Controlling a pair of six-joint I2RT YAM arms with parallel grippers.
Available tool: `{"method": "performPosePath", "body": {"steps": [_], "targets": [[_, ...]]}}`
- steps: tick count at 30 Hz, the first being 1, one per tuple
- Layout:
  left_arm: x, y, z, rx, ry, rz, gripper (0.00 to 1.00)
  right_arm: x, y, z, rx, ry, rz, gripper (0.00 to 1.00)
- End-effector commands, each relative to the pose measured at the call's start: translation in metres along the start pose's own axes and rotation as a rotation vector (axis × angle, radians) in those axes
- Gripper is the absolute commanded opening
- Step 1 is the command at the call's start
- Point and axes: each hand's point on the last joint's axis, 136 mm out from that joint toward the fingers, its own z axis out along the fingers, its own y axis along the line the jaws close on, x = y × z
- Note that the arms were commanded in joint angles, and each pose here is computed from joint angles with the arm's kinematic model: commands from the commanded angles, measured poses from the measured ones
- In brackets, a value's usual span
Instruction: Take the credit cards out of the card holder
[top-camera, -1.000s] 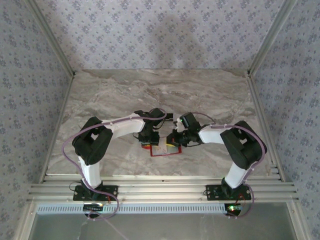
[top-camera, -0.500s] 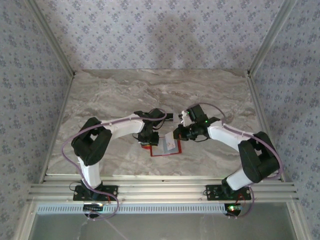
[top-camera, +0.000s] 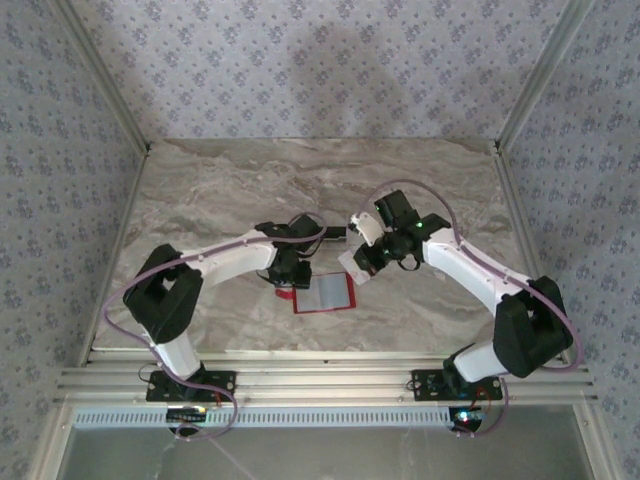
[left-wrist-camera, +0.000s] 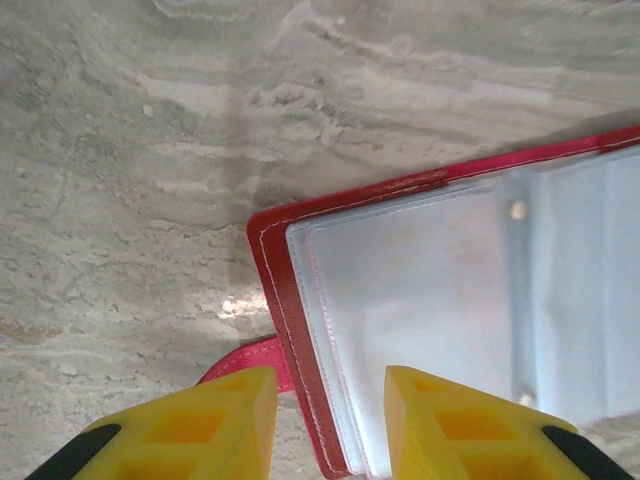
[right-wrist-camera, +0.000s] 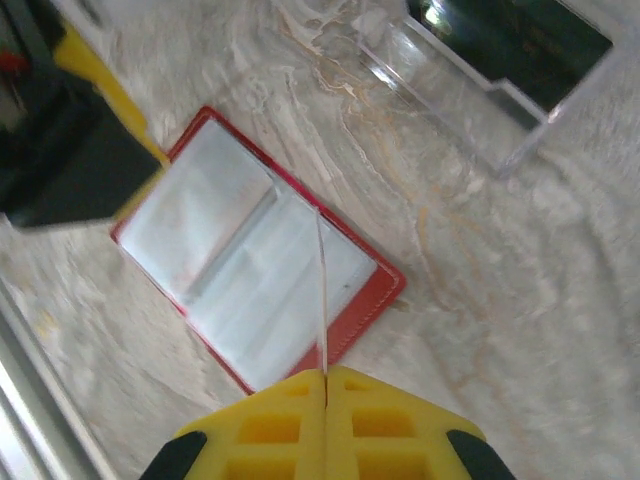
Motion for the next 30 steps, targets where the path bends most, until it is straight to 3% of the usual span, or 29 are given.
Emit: {"method": "performPosePath", "body": {"steps": [1, 10, 20, 30], "targets": [[-0.001, 0.004, -0.012, -0.006, -0.042, -0.004, 0.35, -0.004, -0.011, -0.005, 0.024, 0.073, -0.310, 0.00], [0.005, 0.037, -0.012, 0.018, -0.035, -0.150, 0.36, -0.043, -0.030, -0.008, -0.026, 0.187, -0.589, 0.00], [0.015, 0.066, -0.020, 0.060, -0.043, -0.252, 0.36, -0.094, -0.050, 0.002, -0.049, 0.225, -0.695, 0.00], [0.020, 0.078, -0.025, 0.064, -0.046, -0.285, 0.37, -0.117, -0.068, 0.021, -0.034, 0.245, -0.748, 0.00]]}}
